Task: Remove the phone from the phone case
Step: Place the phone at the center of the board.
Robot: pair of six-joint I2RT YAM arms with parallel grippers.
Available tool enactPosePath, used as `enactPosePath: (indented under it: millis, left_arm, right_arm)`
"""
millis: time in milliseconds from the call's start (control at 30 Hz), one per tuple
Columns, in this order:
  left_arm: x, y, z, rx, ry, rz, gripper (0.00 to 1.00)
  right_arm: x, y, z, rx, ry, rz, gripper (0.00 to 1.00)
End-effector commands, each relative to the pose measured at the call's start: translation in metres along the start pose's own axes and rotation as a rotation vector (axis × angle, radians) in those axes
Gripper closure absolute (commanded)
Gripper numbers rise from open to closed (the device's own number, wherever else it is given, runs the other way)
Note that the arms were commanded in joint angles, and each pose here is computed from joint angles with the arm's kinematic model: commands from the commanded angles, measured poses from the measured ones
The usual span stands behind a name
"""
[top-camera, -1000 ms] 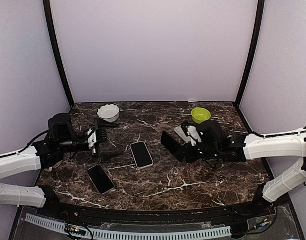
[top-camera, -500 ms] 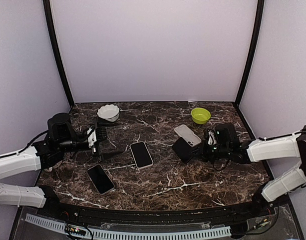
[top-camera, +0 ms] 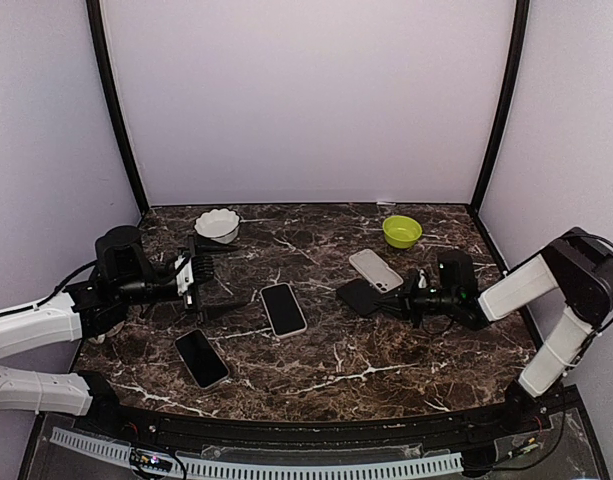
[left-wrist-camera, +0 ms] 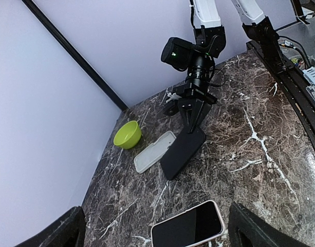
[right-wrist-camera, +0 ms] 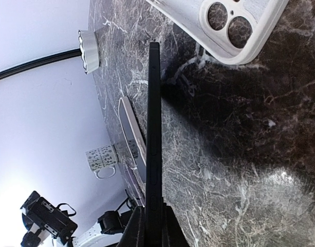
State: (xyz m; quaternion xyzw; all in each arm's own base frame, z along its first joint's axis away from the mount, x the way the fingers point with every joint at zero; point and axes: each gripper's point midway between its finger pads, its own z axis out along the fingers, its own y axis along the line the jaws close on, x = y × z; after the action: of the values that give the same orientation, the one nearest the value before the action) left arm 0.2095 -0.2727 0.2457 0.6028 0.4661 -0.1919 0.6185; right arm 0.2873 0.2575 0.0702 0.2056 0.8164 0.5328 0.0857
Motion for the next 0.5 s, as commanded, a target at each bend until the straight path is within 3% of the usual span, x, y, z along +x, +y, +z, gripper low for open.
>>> enactPosePath:
  millis: [0,467]
  left_arm:
    - [0.000,-0.002,-0.002,-0.002,-0.002,0.009,0.01]
    - [0.000,-0.003,-0.001,0.006,-0.004,0.010,0.01]
  right_arm:
    - [-0.013,0.032,0.000,-0.140,0.002,0.027,1.00]
    - [-0.065,0.026,0.023,-0.204,-0.040,0.140,0.99]
